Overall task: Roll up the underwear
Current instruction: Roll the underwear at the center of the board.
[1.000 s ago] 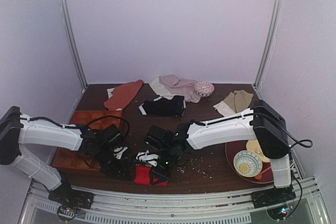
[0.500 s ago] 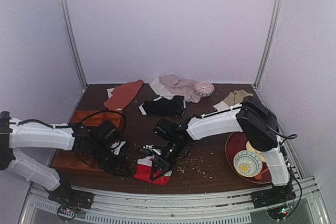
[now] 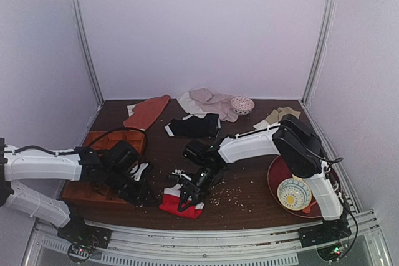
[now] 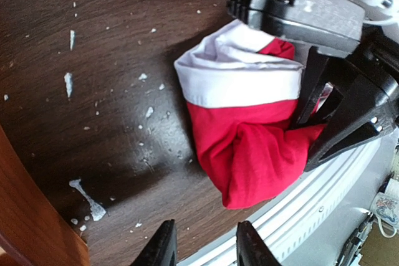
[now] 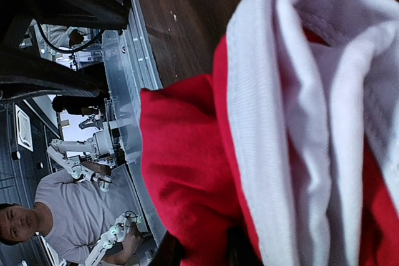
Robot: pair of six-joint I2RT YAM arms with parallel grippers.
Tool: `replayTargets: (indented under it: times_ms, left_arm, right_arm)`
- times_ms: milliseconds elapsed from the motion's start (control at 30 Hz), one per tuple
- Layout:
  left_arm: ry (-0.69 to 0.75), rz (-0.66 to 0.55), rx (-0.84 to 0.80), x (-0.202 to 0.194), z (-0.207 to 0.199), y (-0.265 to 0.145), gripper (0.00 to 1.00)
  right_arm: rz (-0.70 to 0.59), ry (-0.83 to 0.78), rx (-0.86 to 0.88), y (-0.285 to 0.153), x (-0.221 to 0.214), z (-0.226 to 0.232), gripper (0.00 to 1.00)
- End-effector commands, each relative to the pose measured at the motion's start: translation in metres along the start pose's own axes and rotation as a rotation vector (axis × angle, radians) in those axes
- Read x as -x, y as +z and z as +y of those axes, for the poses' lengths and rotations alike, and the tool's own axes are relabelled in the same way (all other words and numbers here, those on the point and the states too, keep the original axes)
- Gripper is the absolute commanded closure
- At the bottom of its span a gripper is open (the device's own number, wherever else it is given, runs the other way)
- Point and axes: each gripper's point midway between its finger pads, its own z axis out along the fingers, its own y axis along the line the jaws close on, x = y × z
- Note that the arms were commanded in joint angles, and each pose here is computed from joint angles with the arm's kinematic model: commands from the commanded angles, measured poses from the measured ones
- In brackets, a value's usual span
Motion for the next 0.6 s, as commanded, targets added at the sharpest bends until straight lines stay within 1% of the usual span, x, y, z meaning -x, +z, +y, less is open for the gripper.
replayTargets:
  times_ms: [0, 167, 367, 567]
  left_arm:
    - [0.037, -0.032, -0.047, 0.01, -0.008, 0.003, 0.66]
    - [0.063, -0.051, -0.082, 0.013, -0.013, 0.007, 0.65]
    - [0.132, -0.096, -0.186, 0.017, -0.03, 0.005, 0.59]
    - [0.192, -0.108, -0.183, 0.013, -0.028, 0.015, 0.58]
  right_arm:
    - [0.064, 0.207, -0.158, 0.009, -0.023, -0.067, 1.0]
    - [0.068, 0.223, -0.162, 0.008, -0.025, -0.073, 1.0]
    - [0.057, 0.231, -0.16, 0.003, -0.025, -0.075, 1.0]
    - [0.041, 0.259, -0.122, 0.002, -0.023, -0.074, 1.0]
